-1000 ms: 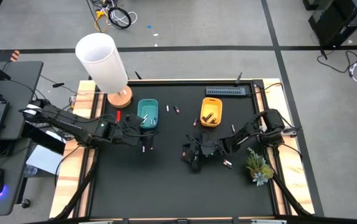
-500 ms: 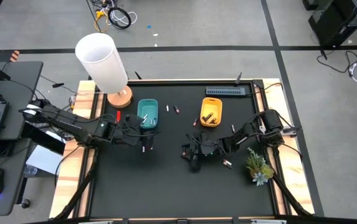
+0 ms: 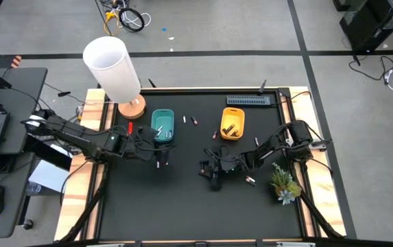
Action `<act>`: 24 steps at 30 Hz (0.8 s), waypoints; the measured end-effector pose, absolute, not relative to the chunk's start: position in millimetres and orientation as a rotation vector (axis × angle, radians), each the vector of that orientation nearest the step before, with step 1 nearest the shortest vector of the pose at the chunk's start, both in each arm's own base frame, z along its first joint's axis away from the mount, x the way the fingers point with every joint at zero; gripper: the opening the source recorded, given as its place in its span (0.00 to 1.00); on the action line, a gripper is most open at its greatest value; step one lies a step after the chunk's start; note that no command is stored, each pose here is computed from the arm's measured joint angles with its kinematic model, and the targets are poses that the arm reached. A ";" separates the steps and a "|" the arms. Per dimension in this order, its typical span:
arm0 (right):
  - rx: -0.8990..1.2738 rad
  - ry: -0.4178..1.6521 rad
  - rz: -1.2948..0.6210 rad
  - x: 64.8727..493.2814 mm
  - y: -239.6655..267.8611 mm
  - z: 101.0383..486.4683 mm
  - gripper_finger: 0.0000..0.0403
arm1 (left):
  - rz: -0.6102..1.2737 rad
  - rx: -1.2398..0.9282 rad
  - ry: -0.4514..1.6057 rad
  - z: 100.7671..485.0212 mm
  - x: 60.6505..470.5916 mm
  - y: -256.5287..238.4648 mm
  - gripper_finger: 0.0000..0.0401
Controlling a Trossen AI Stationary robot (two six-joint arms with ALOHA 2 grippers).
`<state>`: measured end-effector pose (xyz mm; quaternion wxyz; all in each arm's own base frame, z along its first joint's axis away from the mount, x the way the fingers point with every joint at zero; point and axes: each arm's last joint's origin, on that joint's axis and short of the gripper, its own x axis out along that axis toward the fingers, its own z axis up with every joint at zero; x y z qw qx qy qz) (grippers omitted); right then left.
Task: Sort batteries
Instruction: Put the black battery into the yellow bin
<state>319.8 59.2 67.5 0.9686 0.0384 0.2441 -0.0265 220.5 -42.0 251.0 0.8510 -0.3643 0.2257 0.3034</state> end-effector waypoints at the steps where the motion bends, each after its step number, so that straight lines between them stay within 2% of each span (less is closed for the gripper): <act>1: 0.071 0.492 -0.055 319.6 57.7 68.5 0.55 | 0.639 -0.767 0.475 251.0 220.5 -42.0 0.33; 24: 0.045 0.453 -0.076 322.7 45.3 78.1 0.57 | 0.640 -0.764 0.479 250.7 220.3 -41.9 0.33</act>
